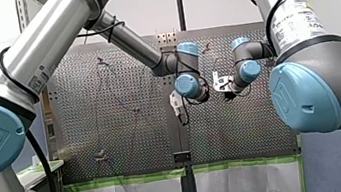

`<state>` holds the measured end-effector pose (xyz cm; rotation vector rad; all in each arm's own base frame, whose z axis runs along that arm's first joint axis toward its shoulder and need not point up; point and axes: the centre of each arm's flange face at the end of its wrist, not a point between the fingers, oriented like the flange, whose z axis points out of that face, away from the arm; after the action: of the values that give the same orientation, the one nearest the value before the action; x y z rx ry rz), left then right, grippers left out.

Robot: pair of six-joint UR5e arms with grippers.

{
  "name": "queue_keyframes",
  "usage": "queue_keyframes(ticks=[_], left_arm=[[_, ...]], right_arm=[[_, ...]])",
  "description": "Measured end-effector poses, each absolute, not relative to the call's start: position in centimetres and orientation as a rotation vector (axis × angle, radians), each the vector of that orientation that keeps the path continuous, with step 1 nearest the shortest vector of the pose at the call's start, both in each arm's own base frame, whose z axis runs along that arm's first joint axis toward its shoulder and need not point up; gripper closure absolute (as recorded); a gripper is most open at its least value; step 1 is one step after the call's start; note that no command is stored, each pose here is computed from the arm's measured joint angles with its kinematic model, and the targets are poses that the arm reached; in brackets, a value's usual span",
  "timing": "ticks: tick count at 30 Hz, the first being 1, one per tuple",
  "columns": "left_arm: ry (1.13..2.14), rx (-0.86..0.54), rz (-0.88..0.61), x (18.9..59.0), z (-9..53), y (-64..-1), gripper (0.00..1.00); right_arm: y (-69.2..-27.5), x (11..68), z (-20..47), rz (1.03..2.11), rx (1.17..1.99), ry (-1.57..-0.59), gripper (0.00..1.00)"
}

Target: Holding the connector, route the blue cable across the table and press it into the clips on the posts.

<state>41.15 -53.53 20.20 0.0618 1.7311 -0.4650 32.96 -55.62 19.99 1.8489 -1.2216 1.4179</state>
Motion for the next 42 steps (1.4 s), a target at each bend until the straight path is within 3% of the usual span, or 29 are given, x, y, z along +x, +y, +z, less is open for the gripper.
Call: queue_keyframes(ticks=[14,26,34,42], left_arm=[[1.789,0.021,-0.411,43.9,16.3,-55.4,0.0],[1.724,-0.037,-0.411,46.4,17.2,-57.3,0.0],[1.738,-0.037,-0.404,47.1,15.0,-57.5,0.0],[1.674,-0.098,-0.41,48.8,16.3,-57.9,0.0]], right_arm=[[-55.7,32.9,20.0,1.419,1.85,-1.222,1.0],[-55.7,32.9,19.9,1.419,1.849,-1.222,1.0],[-55.8,32.7,20.0,1.418,1.846,-1.224,1.0],[-55.9,32.5,20.0,1.421,1.847,-1.224,1.0]])
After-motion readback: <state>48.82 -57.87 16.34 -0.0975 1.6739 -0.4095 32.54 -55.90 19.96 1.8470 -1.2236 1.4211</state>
